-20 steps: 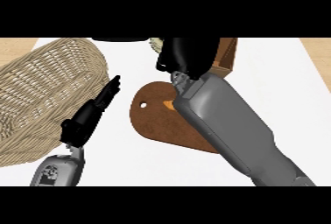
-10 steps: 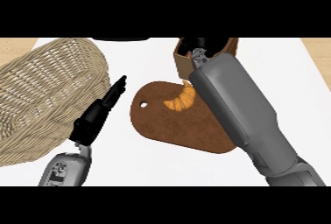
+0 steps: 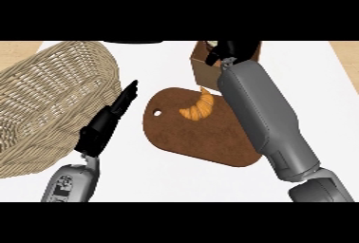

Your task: Pick the cupcake from the cutting board and place it in the cardboard box

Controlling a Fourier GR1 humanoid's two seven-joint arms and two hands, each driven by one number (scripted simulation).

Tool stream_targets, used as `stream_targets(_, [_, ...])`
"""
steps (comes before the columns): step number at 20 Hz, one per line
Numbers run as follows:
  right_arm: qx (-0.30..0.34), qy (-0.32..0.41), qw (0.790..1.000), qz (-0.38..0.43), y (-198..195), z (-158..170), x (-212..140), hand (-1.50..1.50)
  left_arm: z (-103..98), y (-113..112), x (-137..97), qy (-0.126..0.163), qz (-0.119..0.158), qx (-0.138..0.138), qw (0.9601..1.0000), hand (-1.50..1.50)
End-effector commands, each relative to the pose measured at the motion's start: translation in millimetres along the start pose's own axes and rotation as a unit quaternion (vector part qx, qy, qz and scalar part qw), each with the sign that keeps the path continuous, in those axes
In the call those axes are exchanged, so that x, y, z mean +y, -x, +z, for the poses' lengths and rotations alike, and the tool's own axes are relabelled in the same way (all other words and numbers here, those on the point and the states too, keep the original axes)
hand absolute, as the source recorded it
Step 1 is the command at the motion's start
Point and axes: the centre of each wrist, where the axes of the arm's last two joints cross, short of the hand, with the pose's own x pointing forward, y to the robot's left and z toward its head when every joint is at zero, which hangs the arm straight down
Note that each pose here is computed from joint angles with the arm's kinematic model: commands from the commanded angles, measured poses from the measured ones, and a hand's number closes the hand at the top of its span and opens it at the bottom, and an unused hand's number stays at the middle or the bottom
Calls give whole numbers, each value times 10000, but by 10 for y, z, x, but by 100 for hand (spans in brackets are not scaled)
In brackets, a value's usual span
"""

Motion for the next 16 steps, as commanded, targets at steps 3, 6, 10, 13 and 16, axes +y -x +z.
stream_targets(3, [656, -562, 9933, -764, 305, -159, 231, -150, -25, -32, -96, 44, 11, -48, 10000, 0])
stream_targets(6, [475, -532, 9930, -943, 350, -186, 290, -150, -16, -83, 155, -40, -5, -22, 10000, 0])
stream_targets(10, [358, -3, 9807, -1923, 484, -194, 308, -150, 33, 118, -26, 49, 24, 35, 10000, 0])
stream_targets(13, [344, 740, 9597, -2689, 433, -188, 219, -150, 31, 46, 94, -43, -87, -39, 9999, 0])
stream_targets(16, [432, 1128, 9318, -3422, 579, -178, 177, -150, 89, 142, -30, -21, 46, 33, 10000, 0])
